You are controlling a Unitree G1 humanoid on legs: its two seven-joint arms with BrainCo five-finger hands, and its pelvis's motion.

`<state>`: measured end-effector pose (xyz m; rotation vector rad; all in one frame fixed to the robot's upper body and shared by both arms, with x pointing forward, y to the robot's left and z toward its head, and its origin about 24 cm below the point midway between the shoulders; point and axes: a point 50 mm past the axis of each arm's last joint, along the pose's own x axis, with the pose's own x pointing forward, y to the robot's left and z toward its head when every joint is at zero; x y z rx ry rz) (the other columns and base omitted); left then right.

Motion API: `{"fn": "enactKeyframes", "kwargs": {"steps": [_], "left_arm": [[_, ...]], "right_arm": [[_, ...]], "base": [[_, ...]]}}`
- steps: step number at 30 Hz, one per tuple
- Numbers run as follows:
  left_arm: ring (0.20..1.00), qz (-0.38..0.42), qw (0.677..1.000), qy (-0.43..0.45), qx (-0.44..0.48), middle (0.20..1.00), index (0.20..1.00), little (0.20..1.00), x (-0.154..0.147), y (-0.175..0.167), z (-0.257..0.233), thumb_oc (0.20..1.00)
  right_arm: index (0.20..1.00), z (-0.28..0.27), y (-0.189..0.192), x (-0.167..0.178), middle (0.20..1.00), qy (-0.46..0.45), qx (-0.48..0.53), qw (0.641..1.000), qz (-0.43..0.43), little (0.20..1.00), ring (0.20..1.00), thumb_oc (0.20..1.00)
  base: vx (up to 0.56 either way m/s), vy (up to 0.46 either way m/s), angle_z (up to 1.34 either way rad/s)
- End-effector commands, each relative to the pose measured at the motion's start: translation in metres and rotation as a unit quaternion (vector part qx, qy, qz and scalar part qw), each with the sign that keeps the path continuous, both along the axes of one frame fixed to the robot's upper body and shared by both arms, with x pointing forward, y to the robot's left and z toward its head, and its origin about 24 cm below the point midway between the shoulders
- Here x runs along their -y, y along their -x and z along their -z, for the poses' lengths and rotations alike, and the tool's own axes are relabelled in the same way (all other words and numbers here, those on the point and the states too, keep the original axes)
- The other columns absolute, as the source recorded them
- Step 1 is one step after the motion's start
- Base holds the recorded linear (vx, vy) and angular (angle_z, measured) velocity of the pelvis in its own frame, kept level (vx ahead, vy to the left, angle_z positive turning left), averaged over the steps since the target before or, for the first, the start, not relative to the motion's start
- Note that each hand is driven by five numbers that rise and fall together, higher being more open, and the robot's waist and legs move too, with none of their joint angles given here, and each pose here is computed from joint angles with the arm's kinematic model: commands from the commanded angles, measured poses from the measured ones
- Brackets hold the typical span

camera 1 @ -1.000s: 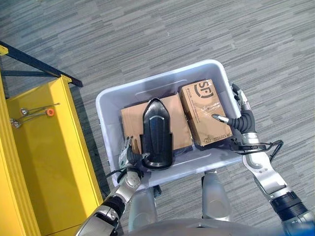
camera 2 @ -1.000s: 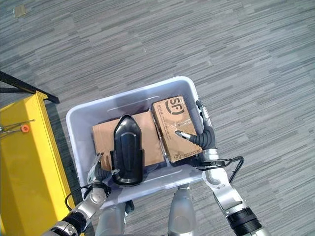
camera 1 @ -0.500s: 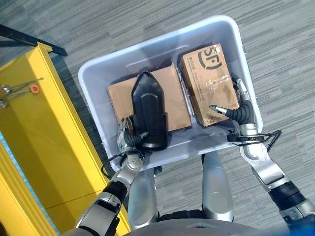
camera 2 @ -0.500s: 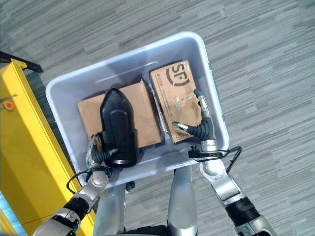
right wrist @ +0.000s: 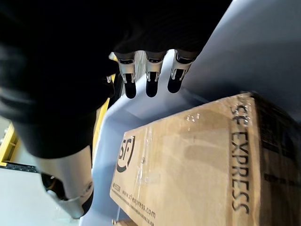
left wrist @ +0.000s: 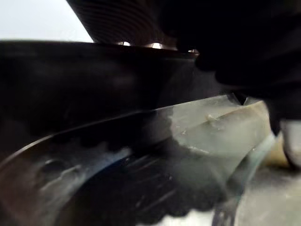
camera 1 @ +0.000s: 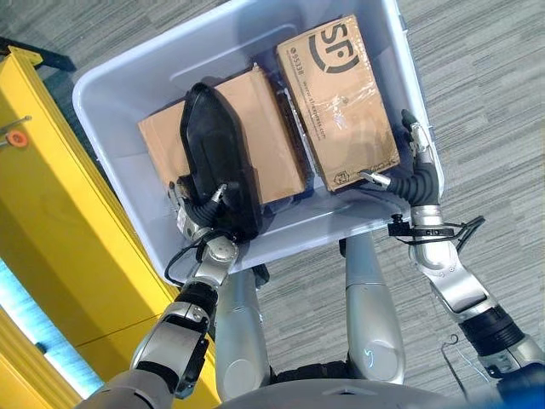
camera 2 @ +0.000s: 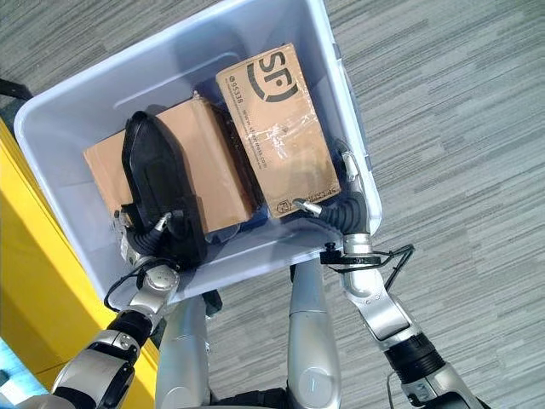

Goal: Move parts from the plastic box to the shelf.

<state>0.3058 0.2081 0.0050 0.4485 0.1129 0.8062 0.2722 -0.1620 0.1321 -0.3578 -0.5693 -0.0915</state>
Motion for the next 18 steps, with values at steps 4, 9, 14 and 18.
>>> {"fn": "enactKeyframes", "kwargs": {"steps": [4,9,14,18], "left_arm": [[0.200,0.094,0.991,0.013,-0.097,0.200,0.200,0.200,0.0288,-0.0152,0.0136,0.200],[0.200,0.097,0.992,0.017,-0.083,0.200,0.200,0.200,0.0311,-0.0175,0.0097,0.200],[0.200,0.114,0.991,0.012,-0.071,0.200,0.200,0.200,0.0339,-0.0168,0.0073,0.200],[0.200,0.120,0.990,0.015,-0.067,0.200,0.200,0.200,0.0347,-0.0147,0.0078,0.200]], "right_arm": [[1.000,-0.0195,0.0095,-0.0096,1.000,-0.019,0.053,0.998,-0.039,1.000,1.000,1.000],[1.000,-0.0199,0.0098,-0.0078,1.000,-0.023,0.053,0.998,-0.040,1.000,1.000,1.000],[1.000,-0.0178,0.0088,-0.0063,1.000,-0.024,0.046,0.998,-0.036,1.000,1.000,1.000],[1.000,-0.0162,0.0076,-0.0062,1.000,-0.024,0.041,0.998,-0.033,1.000,1.000,1.000]], "base": [[0.00,0.003,0.01],[0.00,0.007,0.02],[-0.02,0.001,0.00],[-0.04,0.015,0.03]]}}
